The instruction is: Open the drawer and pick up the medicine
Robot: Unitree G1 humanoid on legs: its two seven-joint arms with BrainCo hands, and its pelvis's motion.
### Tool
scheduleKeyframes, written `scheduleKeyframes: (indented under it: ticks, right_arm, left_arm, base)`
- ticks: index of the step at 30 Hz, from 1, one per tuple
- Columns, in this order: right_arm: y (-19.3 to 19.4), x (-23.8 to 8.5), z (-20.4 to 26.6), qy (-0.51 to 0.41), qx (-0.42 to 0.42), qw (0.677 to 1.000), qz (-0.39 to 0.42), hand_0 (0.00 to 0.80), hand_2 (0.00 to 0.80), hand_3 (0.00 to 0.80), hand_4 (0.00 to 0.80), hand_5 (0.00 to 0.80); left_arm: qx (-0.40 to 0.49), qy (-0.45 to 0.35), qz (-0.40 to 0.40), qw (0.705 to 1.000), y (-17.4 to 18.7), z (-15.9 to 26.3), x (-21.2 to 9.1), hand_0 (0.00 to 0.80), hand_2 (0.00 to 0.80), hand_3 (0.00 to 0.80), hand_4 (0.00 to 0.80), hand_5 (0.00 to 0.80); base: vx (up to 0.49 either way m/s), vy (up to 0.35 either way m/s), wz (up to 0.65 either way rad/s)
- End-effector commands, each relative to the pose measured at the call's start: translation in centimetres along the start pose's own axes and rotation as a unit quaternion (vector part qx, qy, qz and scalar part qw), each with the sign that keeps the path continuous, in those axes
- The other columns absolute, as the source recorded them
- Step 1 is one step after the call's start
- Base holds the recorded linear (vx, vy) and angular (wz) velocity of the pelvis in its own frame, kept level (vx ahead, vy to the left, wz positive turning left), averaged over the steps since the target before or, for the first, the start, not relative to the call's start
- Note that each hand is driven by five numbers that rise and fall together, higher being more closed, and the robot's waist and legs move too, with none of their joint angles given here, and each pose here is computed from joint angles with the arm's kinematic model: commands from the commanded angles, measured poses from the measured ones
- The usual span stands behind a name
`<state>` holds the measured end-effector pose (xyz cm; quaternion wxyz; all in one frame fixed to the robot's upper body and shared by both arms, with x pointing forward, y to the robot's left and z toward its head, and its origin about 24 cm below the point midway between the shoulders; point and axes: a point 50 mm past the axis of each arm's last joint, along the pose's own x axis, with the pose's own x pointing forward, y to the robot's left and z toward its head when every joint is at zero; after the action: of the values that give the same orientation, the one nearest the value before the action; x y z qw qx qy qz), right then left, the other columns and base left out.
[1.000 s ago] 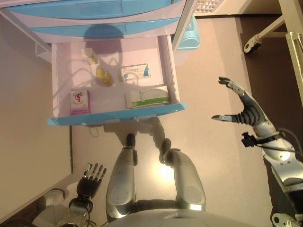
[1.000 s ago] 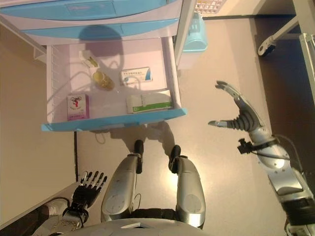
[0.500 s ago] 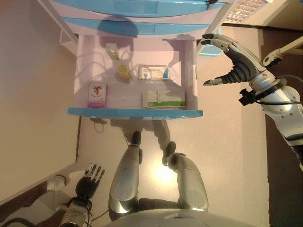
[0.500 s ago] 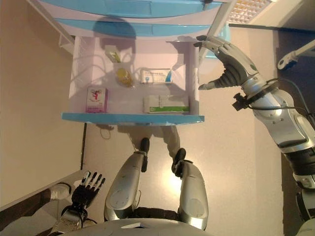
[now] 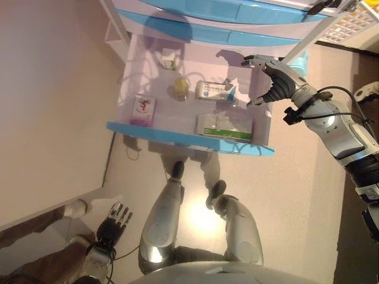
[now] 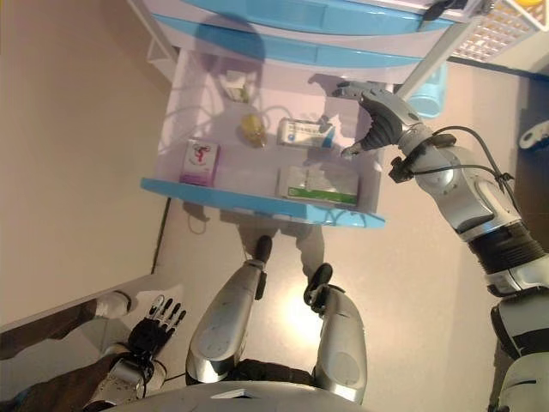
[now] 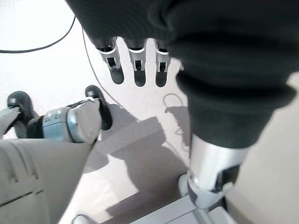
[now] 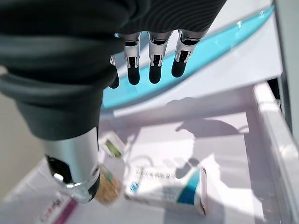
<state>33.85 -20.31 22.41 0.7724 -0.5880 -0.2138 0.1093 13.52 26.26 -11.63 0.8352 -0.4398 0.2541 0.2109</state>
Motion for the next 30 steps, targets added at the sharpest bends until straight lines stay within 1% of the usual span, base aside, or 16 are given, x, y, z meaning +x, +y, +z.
scheduleKeyframes:
  ticks: [1, 7, 23, 30]
  right_arm:
    - [-1.2, 1.2, 1.0, -0.023, -0.057, 0.998, -0.029, 0.0, 0.0, 0.0, 0.0, 0.0]
    - [-0.5, 2.0, 0.2, 0.0, -0.104, 0.994, -0.03, 0.0, 0.0, 0.0, 0.0, 0.0]
    - [-0.6, 3.6, -1.1, 0.04, -0.184, 0.981, -0.039, 0.0, 0.0, 0.0, 0.0, 0.0]
    - [-0.1, 4.0, -2.8, 0.095, -0.196, 0.976, -0.016, 0.0, 0.0, 0.0, 0.0, 0.0]
  left_arm:
    - [0.052, 0.02, 0.02, 0.998, 1.8, -0.6, -1.6, 0.0, 0.0, 0.0, 0.0, 0.0]
    - [0.055, 0.034, 0.027, 0.998, 2.0, -1.3, -1.9, 0.0, 0.0, 0.0, 0.0, 0.0]
    - [0.082, 0.045, 0.033, 0.995, 2.0, -1.5, -2.2, 0.0, 0.0, 0.0, 0.0, 0.0]
    - [0.083, 0.049, 0.028, 0.995, 1.7, -1.5, -2.0, 0.0, 0.0, 0.0, 0.0, 0.0]
  base:
    - [0.011, 0.036, 0.09]
    - [0.042, 0.014, 0.05]
    - [0.006, 0.005, 0.06]
    - [-0.001, 0.005, 0.01]
